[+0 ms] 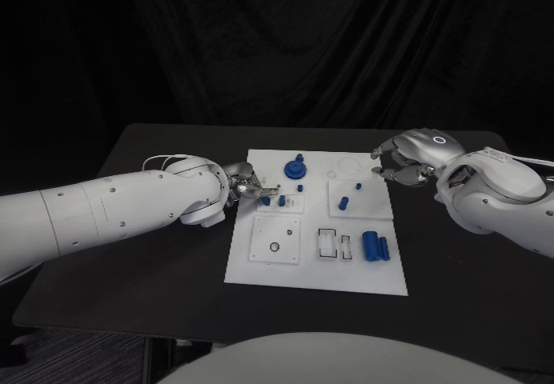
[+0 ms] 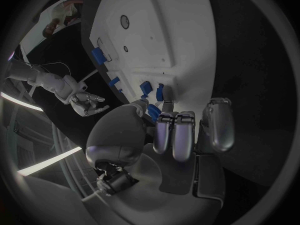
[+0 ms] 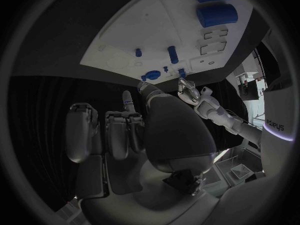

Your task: Assemble the parts on the task board

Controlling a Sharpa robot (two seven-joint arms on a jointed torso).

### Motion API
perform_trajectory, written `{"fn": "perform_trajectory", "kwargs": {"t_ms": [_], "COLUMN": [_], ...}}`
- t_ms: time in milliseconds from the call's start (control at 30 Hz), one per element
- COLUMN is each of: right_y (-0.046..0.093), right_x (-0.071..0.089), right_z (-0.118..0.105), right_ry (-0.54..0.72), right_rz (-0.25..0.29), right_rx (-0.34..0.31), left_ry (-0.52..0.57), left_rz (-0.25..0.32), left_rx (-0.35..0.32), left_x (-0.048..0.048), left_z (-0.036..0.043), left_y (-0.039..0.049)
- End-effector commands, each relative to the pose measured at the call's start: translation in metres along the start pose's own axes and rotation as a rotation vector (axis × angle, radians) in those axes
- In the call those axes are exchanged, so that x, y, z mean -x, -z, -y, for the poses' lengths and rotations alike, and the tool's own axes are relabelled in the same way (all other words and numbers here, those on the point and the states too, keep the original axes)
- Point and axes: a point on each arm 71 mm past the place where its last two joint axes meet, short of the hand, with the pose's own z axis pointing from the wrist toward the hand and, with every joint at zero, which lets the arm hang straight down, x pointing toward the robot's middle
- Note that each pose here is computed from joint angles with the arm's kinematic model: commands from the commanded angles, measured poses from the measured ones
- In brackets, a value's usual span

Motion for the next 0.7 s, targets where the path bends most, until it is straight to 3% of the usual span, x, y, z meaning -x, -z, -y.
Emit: {"fn": "perform_trajectory", "kwargs": {"t_ms": [33,567,700], "right_y": [0.0007,0.0007,0.0012], "right_x": [-0.0013,-0.002,-0.0018], "right_z": [0.0003,0.0007,0.0014], "right_ry": [0.002,0.002,0.002], "right_rz": [-0.004,-0.005,-0.003], "right_rx": [-0.002,-0.004,-0.005], "left_ry": [0.003,0.005,0.007], "left_rz": [-0.01,-0.002,0.034], "left_rx": [0.003,-0.027,-0.048], "left_x": [-0.0016,-0.0007,0.0025], "left_z": [-0.0004,0.0014,0.0017], "left_y": [-0.0007,-0.0014,-0.0015]}}
